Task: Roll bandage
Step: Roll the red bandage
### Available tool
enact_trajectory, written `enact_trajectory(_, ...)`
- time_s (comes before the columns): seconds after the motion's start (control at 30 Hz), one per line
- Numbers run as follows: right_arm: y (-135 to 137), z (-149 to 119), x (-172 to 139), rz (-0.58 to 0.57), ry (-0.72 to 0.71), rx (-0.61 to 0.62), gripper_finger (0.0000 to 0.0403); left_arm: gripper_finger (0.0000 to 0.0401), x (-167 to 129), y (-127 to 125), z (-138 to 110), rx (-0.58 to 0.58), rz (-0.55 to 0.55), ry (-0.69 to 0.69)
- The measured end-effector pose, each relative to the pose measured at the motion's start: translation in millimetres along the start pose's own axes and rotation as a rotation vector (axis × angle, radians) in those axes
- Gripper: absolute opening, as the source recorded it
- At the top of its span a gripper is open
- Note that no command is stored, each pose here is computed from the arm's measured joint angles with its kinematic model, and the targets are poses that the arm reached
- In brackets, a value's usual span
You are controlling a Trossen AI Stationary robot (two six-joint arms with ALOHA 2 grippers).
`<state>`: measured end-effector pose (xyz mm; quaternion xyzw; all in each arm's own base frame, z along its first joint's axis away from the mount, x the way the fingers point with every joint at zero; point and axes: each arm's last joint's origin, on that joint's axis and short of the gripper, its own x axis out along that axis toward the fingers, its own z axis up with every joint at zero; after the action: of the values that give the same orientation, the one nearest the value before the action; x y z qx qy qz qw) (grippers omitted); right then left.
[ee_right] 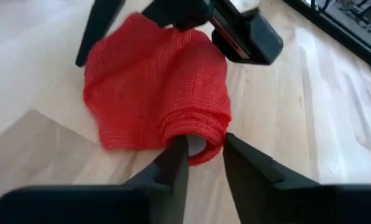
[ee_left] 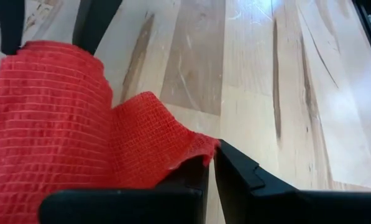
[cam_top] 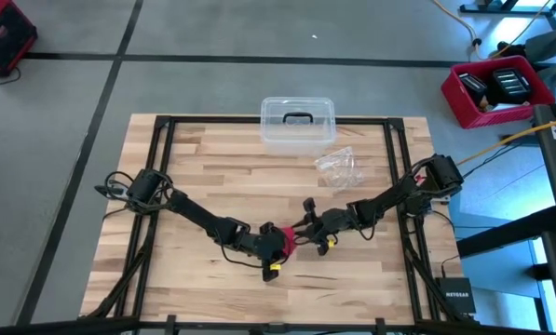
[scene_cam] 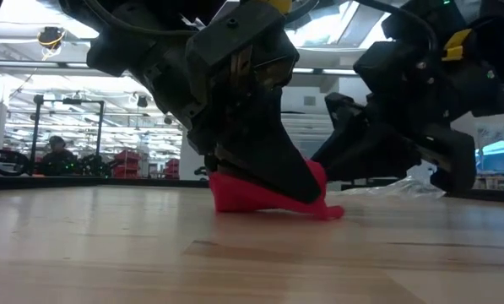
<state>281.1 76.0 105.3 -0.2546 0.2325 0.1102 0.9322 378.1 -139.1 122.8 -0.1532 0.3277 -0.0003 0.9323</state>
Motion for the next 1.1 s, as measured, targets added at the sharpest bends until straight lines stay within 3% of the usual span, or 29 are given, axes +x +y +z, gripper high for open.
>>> enact_trajectory(0.17, 0, 1, 0, -0.002, -0.002, 0.019, 0.0072, 0.0017, 0, 0, 0, -0.001, -0.002, -0.003)
enact_trajectory(0.37, 0, 1, 0, -0.005, 0.0, 0.036, 0.0007, 0.0017, 0, -1, 1, -0.003, -0.008, -0.014)
enact_trajectory(0.67, 0, 0, 0, -0.01, 0.002, 0.255, 0.0005, 0.0017, -1, -6, -1, 0.01, -0.008, -0.018)
enact_trajectory(0.9, 0, 0, 0, -0.031, 0.013, 0.304, 0.0003, 0.0002, -6, -29, 8, 0.117, 0.029, -0.069)
enact_trajectory(1.1, 0, 0, 0, -0.03, 0.014, 0.308, 0.0002, 0.0, -10, -44, 22, 0.189, 0.066, -0.006)
